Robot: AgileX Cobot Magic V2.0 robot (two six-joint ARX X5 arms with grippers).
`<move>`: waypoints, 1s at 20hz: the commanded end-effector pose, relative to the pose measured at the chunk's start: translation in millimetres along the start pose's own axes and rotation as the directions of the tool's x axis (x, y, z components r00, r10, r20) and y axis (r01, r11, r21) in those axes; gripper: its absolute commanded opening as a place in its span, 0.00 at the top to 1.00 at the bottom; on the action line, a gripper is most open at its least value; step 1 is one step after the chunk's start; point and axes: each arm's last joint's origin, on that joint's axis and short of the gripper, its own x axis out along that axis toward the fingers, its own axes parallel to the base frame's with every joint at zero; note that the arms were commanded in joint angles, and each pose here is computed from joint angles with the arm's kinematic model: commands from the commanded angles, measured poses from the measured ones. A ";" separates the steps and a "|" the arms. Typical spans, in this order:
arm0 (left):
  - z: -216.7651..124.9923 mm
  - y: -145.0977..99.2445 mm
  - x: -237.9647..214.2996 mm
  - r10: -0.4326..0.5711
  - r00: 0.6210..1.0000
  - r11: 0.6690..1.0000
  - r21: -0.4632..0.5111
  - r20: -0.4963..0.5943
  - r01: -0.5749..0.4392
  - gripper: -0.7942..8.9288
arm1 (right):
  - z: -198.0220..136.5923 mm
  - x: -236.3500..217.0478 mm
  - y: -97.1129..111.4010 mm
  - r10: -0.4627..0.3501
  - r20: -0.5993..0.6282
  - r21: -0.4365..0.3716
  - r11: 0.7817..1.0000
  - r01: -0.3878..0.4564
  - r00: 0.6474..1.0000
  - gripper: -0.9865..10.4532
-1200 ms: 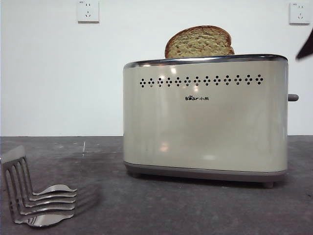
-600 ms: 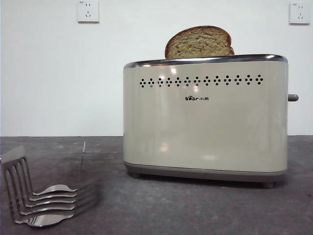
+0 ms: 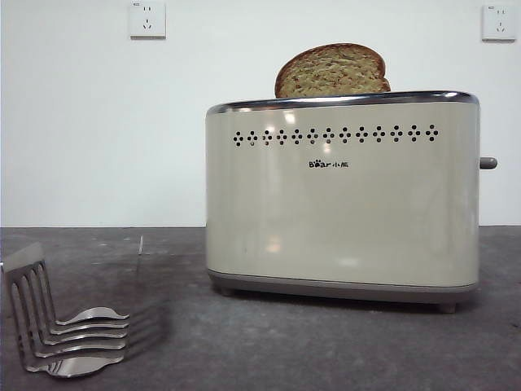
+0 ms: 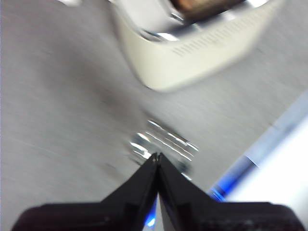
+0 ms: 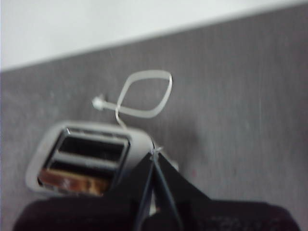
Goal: Pick up a slice of bread from the rack,put the bread on the toaster,press the button
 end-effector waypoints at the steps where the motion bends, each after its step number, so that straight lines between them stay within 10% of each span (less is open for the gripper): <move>1: -11.5 17.6 4.0 0.094 0.982 0.993 0.054 0.161 -0.104 0.92 | -1.6 13.6 -5.8 -0.013 -0.105 0.034 0.999 0.017 0.994 0.91; 7: -108.2 47.0 63.3 0.421 0.668 0.905 -0.230 0.613 -0.359 0.92 | 11.6 63.3 -26.8 -0.064 -0.240 0.074 0.994 0.084 0.969 0.91; 11: -175.8 47.1 111.0 0.498 0.665 0.866 -0.284 0.557 -0.411 0.92 | 17.2 93.1 -40.2 -0.112 -0.305 0.080 0.987 0.142 0.946 0.91; 20: -216.1 49.2 144.0 0.552 0.668 0.834 -0.332 0.499 -0.441 0.92 | 27.3 130.3 -58.0 -0.219 -0.308 0.048 0.968 0.245 0.926 0.91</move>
